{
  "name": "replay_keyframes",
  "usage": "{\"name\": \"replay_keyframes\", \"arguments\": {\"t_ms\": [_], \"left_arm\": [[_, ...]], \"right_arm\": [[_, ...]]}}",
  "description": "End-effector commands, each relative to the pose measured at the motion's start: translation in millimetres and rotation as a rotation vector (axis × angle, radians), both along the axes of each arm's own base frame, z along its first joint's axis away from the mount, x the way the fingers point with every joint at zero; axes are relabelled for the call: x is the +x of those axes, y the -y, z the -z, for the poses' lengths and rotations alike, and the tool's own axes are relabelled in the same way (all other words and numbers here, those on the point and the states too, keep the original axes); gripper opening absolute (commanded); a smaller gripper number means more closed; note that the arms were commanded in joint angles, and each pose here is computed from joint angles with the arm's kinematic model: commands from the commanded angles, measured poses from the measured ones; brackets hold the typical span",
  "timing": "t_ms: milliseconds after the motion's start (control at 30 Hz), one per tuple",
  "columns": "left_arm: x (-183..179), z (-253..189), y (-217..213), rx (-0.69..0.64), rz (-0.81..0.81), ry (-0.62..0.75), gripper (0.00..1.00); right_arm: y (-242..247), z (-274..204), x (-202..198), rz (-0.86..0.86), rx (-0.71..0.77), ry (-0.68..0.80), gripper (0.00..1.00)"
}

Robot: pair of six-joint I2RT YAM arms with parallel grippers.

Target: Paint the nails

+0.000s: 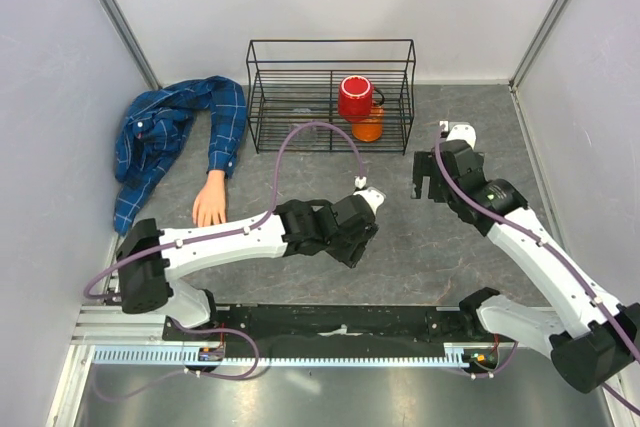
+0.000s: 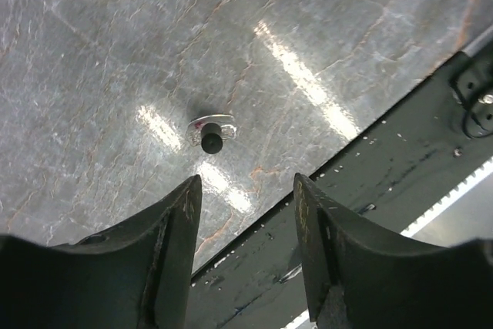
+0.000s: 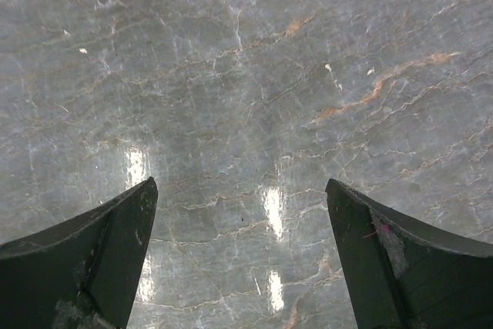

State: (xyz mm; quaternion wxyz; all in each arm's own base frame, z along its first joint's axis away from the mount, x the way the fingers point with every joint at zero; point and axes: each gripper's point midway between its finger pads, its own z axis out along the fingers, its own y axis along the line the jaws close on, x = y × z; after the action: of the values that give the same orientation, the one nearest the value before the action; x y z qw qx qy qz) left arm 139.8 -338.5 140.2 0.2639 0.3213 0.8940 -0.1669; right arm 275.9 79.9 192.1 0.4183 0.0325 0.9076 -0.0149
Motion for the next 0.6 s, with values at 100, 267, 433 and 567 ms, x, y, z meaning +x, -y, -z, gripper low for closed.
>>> {"name": "replay_keyframes", "arguments": {"t_ms": [100, 267, 433, 567], "left_arm": [[18.5, 8.0, 7.8, 0.039, -0.108, 0.031, 0.51], [17.8, 28.0, 7.4, 0.086, -0.113, 0.01, 0.47], [16.7, 42.1, 2.3, 0.119, -0.128, 0.003, 0.46], [19.1, 51.2, -0.6, 0.148, -0.13, 0.013, 0.46]], "right_arm": [[3.9, -9.8, -1.0, 0.0, 0.002, 0.052, 0.98], [1.1, -9.6, -3.3, -0.02, 0.016, 0.054, 0.98], [1.1, -10.4, -4.1, -0.026, 0.02, 0.067, 0.98], [-2.1, -8.9, -4.3, -0.042, 0.029, 0.061, 0.98]]}}
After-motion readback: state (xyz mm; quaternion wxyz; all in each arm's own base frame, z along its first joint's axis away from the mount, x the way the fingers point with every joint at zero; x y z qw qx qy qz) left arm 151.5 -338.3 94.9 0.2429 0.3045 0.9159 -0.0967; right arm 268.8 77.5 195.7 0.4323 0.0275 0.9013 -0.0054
